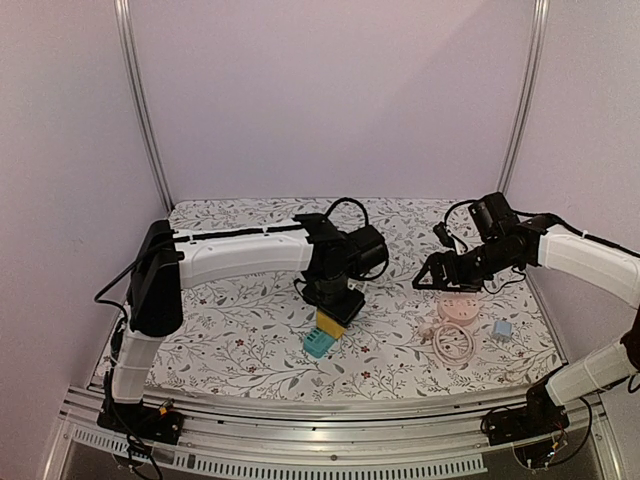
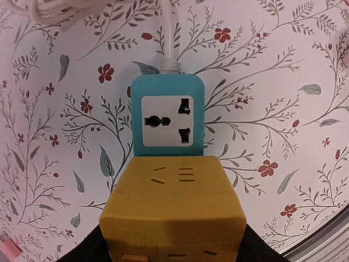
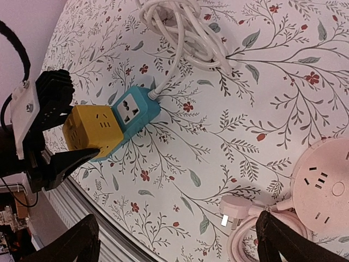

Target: Insert the plug

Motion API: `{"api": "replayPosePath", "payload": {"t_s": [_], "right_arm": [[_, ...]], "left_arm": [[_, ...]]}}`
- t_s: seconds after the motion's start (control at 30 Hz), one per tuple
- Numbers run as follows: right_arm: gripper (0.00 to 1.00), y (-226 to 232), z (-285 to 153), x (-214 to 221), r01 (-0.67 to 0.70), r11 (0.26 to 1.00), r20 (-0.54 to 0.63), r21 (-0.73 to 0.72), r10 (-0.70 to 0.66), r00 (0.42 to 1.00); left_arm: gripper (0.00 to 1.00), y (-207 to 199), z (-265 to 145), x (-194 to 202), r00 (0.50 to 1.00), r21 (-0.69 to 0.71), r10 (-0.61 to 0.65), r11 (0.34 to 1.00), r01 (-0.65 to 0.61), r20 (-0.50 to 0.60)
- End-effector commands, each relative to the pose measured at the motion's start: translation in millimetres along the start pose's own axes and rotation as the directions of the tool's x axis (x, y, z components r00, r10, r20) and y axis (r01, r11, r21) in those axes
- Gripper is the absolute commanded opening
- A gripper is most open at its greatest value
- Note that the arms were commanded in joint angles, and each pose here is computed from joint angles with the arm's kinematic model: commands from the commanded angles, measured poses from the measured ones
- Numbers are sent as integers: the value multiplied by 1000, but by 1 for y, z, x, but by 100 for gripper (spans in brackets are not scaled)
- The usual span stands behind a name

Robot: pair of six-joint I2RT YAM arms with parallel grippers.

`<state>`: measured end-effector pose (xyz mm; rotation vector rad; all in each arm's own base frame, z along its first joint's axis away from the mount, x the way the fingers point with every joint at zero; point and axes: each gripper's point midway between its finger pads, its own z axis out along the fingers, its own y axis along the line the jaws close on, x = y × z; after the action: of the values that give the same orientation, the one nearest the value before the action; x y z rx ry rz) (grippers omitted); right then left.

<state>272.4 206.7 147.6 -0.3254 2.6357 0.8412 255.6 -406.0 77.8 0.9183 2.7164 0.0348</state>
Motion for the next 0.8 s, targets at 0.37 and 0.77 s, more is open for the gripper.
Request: {"api": "replayPosePath", "payload": {"t_s": [0.37,0.77], "right_arm": [[99,-6,-3,4,-2,1000,6,29,2,1000],[99,-8,-3,-1,0,999,8,45,0,1000]], "left_arm": [[0,39,58,38,978,-39,77,996,-86,-194],[0,43,89,62,957,-31,112,992,-125,-268]]}}
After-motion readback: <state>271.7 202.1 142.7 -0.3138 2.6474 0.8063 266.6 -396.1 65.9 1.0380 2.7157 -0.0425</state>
